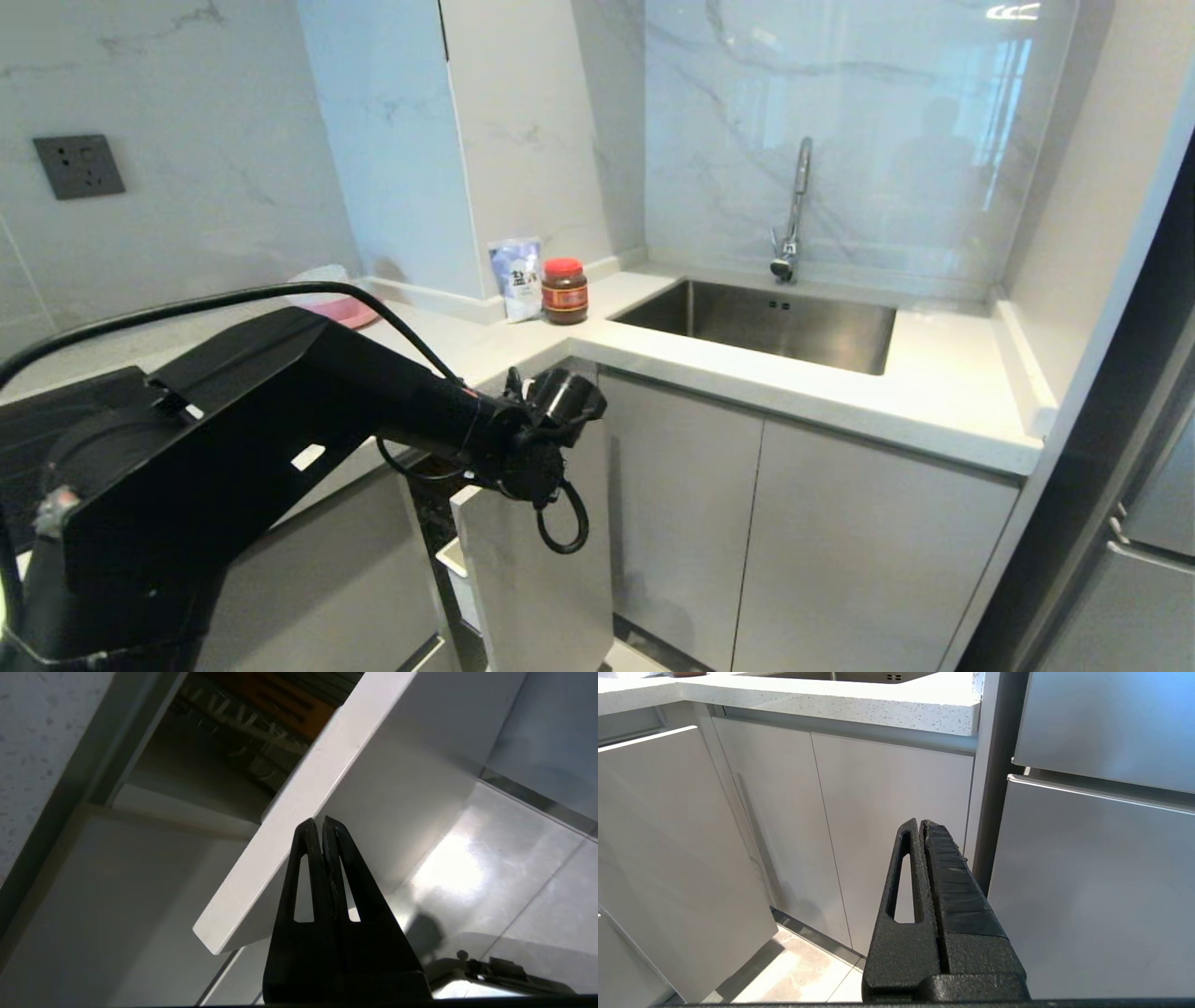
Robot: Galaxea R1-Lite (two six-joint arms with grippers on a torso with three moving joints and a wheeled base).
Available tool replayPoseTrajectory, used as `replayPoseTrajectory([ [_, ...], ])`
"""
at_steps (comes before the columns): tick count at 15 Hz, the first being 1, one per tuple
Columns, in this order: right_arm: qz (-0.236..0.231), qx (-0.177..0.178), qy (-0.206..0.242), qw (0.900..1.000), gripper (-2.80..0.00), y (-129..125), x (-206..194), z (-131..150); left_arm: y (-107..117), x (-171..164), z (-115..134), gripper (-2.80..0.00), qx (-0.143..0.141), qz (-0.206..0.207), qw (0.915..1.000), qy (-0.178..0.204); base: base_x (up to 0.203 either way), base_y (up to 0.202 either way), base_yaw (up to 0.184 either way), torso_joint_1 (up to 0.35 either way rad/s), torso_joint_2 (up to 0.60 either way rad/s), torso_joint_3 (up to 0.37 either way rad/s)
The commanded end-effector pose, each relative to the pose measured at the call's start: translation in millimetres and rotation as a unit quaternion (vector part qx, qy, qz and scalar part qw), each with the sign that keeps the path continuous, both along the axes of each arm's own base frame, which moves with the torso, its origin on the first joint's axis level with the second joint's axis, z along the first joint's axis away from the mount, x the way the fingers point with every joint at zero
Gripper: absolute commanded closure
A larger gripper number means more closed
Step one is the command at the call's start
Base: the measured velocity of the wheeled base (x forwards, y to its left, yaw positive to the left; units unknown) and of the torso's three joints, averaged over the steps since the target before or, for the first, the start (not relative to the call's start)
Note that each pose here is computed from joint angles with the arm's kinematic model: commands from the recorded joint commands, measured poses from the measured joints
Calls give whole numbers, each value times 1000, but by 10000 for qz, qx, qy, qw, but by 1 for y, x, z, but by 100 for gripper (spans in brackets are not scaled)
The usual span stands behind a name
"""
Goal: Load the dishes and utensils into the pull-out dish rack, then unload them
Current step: Close the cupboard
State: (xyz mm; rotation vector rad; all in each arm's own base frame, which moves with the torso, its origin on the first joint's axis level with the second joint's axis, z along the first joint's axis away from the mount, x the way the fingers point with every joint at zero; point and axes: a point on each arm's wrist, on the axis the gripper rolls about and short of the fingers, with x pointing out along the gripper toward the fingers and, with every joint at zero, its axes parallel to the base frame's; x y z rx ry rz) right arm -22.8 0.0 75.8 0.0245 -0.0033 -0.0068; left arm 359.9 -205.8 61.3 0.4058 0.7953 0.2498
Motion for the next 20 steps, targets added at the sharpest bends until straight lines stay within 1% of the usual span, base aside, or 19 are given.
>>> replayPoseTrajectory([
  [1, -3, 0, -15, 10000, 0, 0, 0, 0, 8, 11, -8, 0, 64, 182, 9998, 7, 0, 0, 0, 0, 0, 0],
  [3, 3, 0, -15, 10000, 0, 0, 0, 0, 15, 17, -9, 0, 136, 347, 9993, -50, 0, 0, 0, 0, 0, 0],
  [4, -3, 0, -15, 10000, 0, 0, 0, 0, 18, 21, -7, 0, 128, 403, 9990, -105, 0, 0, 0, 0, 0, 0],
  [6, -2, 0, -15, 10000, 0, 0, 0, 0, 24, 29, -10, 0, 260, 597, 9977, -184, 0, 0, 0, 0, 0, 0],
  [8, -3, 0, -15, 10000, 0, 0, 0, 0, 27, 33, -12, 0, 310, 686, 9969, -221, 0, 0, 0, 0, 0, 0],
  [11, -2, 0, -15, 10000, 0, 0, 0, 0, 33, 39, -14, 0, 312, 780, 9962, -238, 0, 0, 0, 0, 0, 0],
  [15, -4, 0, -15, 10000, 0, 0, 0, 0, 40, 48, -24, 0, 342, 893, 9952, -191, 0, 0, 0, 0, 0, 0],
  [20, -4, 0, -15, 10000, 0, 0, 0, 0, 53, 60, -24, 0, 309, 1095, 9932, -261, 0, 0, 0, 0, 0, 0],
])
